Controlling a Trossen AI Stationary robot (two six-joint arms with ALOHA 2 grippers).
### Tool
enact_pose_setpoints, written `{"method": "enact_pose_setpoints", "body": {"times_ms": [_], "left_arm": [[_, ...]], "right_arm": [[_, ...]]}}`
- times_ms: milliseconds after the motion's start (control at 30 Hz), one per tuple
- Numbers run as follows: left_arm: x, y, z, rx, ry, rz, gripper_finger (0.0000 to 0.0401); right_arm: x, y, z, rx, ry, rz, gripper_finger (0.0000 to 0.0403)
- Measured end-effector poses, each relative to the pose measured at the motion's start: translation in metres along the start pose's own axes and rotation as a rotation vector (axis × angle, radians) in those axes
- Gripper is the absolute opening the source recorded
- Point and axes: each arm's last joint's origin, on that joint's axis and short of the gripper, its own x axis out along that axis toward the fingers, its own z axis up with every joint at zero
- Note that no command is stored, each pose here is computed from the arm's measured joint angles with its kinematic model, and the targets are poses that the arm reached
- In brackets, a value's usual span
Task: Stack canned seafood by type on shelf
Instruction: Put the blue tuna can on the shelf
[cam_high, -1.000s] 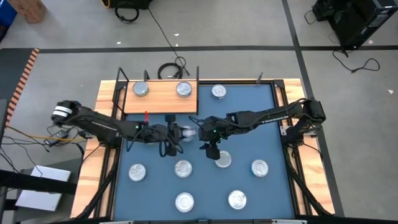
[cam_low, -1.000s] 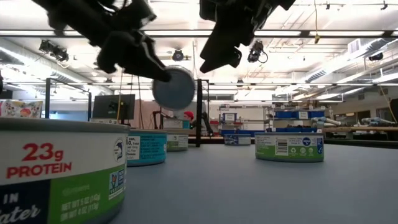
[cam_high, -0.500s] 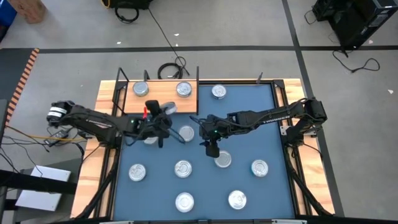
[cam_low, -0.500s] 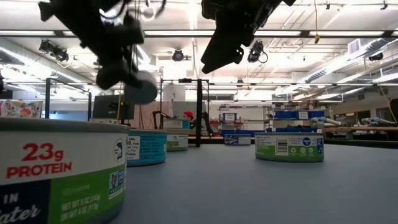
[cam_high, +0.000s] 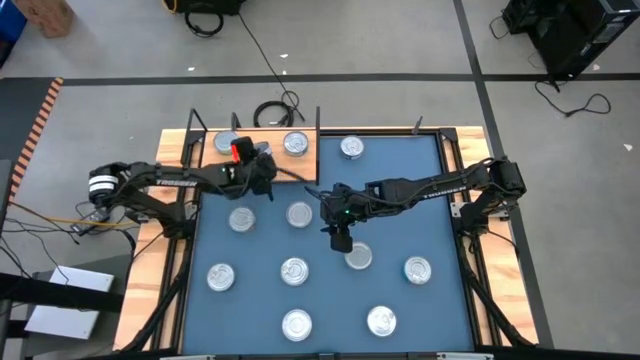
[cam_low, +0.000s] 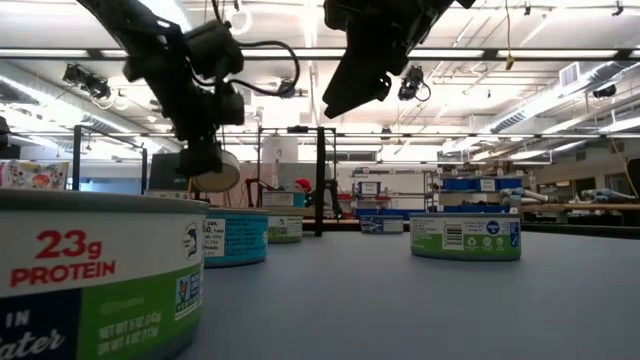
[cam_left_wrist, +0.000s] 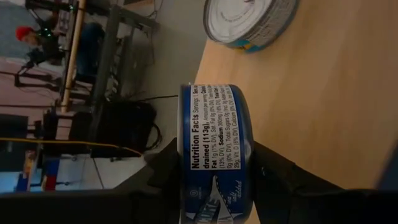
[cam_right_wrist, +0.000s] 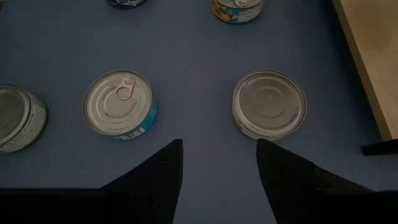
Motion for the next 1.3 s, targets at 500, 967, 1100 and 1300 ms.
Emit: {"method": "enact_pose_setpoints", "body": {"times_ms": [500, 967, 1100, 1300], "left_arm": [[0.053, 0.007, -0.007, -0.028, 0.088, -0.009, 0.0147], [0.053, 0.008, -0.003, -0.046, 0.048, -0.084, 0.0229], [0.053, 0.007, -0.004, -0.037, 0.057, -0.089, 0.023], [0.058, 0.012, -0.007, -0.053, 0.073, -0.08, 0.0226]], "right_arm": [[0.0, 0.0, 0.001, 0.0, -0.006, 0.001, 0.021], [0.0, 0.001, 0.0, -0.001, -0.005, 0.002, 0.021], [0.0, 0.001, 0.0, -0.001, -0.004, 0.002, 0.021], [0.0, 0.001, 0.0, -0.002, -0.004, 0.002, 0.021]]}}
